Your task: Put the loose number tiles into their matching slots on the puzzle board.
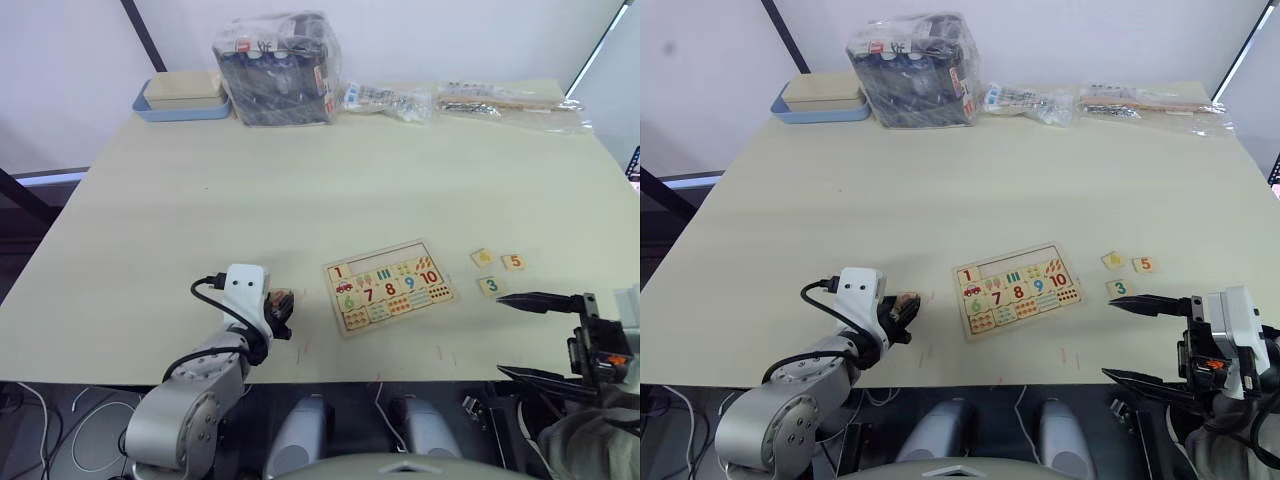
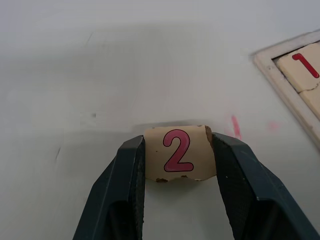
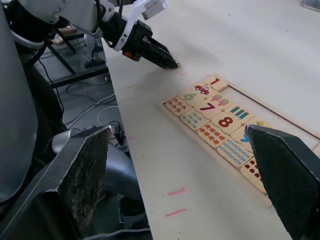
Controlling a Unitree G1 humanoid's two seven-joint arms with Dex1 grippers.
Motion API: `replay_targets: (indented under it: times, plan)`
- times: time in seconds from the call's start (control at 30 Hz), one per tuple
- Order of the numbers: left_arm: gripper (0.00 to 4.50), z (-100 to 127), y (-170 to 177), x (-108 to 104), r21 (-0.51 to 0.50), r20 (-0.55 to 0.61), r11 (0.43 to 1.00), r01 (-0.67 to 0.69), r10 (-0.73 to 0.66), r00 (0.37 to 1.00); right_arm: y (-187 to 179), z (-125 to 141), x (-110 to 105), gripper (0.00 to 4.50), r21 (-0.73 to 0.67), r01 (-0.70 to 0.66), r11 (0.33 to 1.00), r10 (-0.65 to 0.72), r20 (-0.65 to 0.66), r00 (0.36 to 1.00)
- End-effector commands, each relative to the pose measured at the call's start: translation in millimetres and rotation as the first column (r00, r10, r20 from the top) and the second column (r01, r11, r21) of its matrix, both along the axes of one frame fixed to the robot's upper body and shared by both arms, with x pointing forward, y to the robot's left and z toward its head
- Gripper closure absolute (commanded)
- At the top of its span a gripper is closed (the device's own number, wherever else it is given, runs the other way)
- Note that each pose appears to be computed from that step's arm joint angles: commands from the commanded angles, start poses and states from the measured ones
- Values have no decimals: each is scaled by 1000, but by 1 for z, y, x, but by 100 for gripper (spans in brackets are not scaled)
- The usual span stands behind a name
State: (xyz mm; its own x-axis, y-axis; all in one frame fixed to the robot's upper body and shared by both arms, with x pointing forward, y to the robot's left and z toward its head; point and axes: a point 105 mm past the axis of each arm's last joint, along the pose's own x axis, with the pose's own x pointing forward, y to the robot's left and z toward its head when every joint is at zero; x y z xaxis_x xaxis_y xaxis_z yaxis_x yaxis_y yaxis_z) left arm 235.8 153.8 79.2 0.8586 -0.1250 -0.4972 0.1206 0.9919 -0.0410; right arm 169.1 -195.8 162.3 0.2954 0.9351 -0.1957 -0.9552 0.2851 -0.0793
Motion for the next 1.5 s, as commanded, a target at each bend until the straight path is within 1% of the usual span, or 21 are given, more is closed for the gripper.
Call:
replay_targets:
  times: [0.03, 0.07, 0.13, 0.17, 0.23, 0.27, 0.3, 0.47, 0.57, 0.63, 0.67, 0.77, 0.83, 0.93, 0.97, 1.03, 1.07, 1.23, 1.37, 1.47, 1.5]
  plan:
    - [298, -8, 3, -10, 8, -46, 1000, -30, 30, 998, 0, 12, -5, 0, -12, -14, 1000, 14, 37, 999]
    - [298, -9, 2, -12, 6, -51, 1000, -28, 28, 998, 0, 12, -6, 0, -14, -13, 1000, 14, 36, 999]
    - [197, -10, 2, -13, -7, -55, 1000, -24, 24, 998, 0, 12, -7, 0, -16, -10, 1000, 11, 34, 999]
    - [163, -10, 2, -13, -11, -56, 1000, -21, 20, 998, 0, 12, -7, 0, -16, -9, 1000, 10, 33, 999]
    - [75, -8, 4, -13, -15, -46, 1000, -8, 7, 999, 0, 12, -8, 0, -16, -4, 1000, 5, 35, 999]
    - [23, -7, 5, -13, -18, -40, 1000, -3, 2, 999, 1, 12, -7, 0, -16, -2, 1000, 2, 37, 999]
    - [6, -5, 5, -13, -26, -33, 1000, 7, -8, 999, 1, 12, -7, 0, -15, 2, 1000, -1, 39, 999]
    - [6, 11, 8, -20, -16, 19, 978, 206, -205, 978, 4, 10, -3, 0, 5, 24, 1000, -25, 52, 998]
    - [6, 26, 22, -24, 19, 29, 922, 387, -387, 922, 5, 10, -2, 0, 15, 31, 999, -32, 60, 998]
    - [6, 32, 28, -26, 39, 19, 872, 488, -489, 872, 5, 10, 0, 0, 18, 37, 999, -38, 67, 997]
    - [6, 34, 32, -26, 51, 16, 853, 520, -521, 853, 5, 9, 0, 0, 18, 38, 999, -39, 70, 997]
    - [6, 43, 43, -23, 92, -2, 768, 634, -637, 771, 8, 9, 0, 0, 23, 38, 999, -39, 76, 996]
    - [6, 47, 48, -22, 104, -19, 696, 710, -712, 701, 11, 10, -1, 0, 25, 34, 999, -36, 78, 996]
    - [6, 54, 57, -18, 127, -57, 565, 816, -817, 574, 14, 11, -2, 0, 27, 25, 999, -27, 83, 996]
    - [6, 56, 59, -17, 126, -63, 536, 835, -835, 546, 14, 12, -2, 0, 28, 22, 999, -25, 83, 996]
    - [6, 58, 65, -13, 141, -102, 443, 885, -883, 458, 15, 13, -3, 0, 25, 12, 1000, -14, 85, 996]
    - [6, 58, 67, -11, 145, -119, 409, 901, -897, 426, 16, 14, -3, 0, 23, 8, 1000, -10, 86, 996]
    - [6, 54, 72, 4, 162, -190, 225, 961, -948, 254, 15, 17, -5, 0, 6, -26, 1000, 26, 89, 996]
    - [6, 49, 67, 17, 174, -208, 141, 975, -962, 176, 11, 18, -3, 0, -22, -21, 1000, 23, 119, 993]
    - [6, 50, 71, 16, 178, -217, 122, 976, -963, 160, 12, 21, -5, 0, -29, -44, 999, 47, 114, 992]
    - [6, 36, 77, 18, 139, -318, 140, 980, -931, 178, 12, 22, -4, 0, -30, -51, 998, 53, 102, 993]
